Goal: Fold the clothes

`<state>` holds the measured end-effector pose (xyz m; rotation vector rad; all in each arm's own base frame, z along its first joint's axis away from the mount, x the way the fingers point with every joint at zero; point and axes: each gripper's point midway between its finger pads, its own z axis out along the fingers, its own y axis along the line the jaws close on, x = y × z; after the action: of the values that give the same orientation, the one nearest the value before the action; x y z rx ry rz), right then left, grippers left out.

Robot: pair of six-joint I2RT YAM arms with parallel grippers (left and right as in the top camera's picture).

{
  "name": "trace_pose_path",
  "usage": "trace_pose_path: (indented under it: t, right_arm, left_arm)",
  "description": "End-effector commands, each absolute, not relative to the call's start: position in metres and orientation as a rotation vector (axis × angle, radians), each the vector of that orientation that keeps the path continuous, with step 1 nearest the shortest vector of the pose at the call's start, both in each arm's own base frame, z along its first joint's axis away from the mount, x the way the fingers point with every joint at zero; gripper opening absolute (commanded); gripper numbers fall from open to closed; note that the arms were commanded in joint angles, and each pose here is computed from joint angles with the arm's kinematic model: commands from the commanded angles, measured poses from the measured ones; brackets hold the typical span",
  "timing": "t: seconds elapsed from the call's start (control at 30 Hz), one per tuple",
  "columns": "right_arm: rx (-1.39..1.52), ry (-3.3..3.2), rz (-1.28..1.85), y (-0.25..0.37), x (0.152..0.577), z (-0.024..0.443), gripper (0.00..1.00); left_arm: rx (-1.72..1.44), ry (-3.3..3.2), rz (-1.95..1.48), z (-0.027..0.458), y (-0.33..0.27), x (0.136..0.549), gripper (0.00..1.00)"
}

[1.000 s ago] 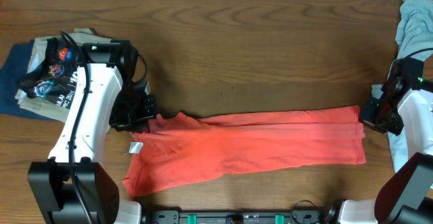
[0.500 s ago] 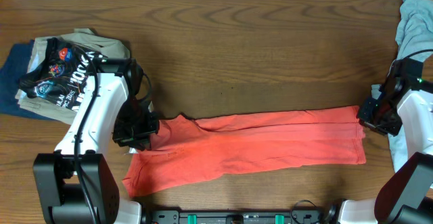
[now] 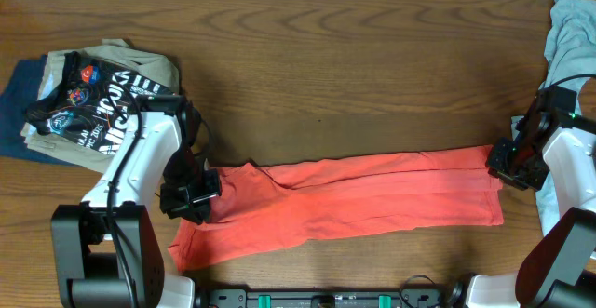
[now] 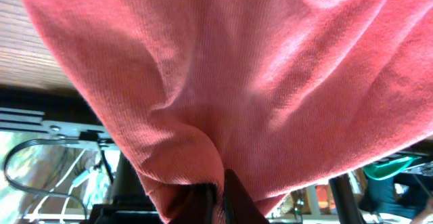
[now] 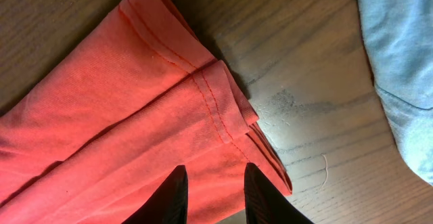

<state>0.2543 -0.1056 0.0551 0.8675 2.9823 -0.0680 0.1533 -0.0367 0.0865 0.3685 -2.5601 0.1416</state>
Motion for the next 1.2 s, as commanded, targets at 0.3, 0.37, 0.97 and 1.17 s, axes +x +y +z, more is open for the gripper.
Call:
trace_pose_path:
  t: [0.3,0.37,0.97,1.17]
  right_arm:
    - [0.876,2.976,-0.063,-0.107,0.252,0.056,0.45]
    - [0.876,2.976,-0.063,-0.107,0.252,0.056,0.48]
    - [0.715,3.015,0.009,-0.099,0.256,0.056,0.73]
    - [0.715,3.013,0.009,-0.100,0.256,0.056,0.74]
  left_arm:
    - [0.443,-2.546,0.167,0.083,-0.041,0.150,0.47]
    - [0.443,-2.559,0.171,0.082,-0.041,0.152,0.54]
    - [0.480,-2.911,0.328,0.053,-0.048,0.239,0.60]
    - [0.413,-2.966,0.446,0.055,-0.069,0.255,0.60]
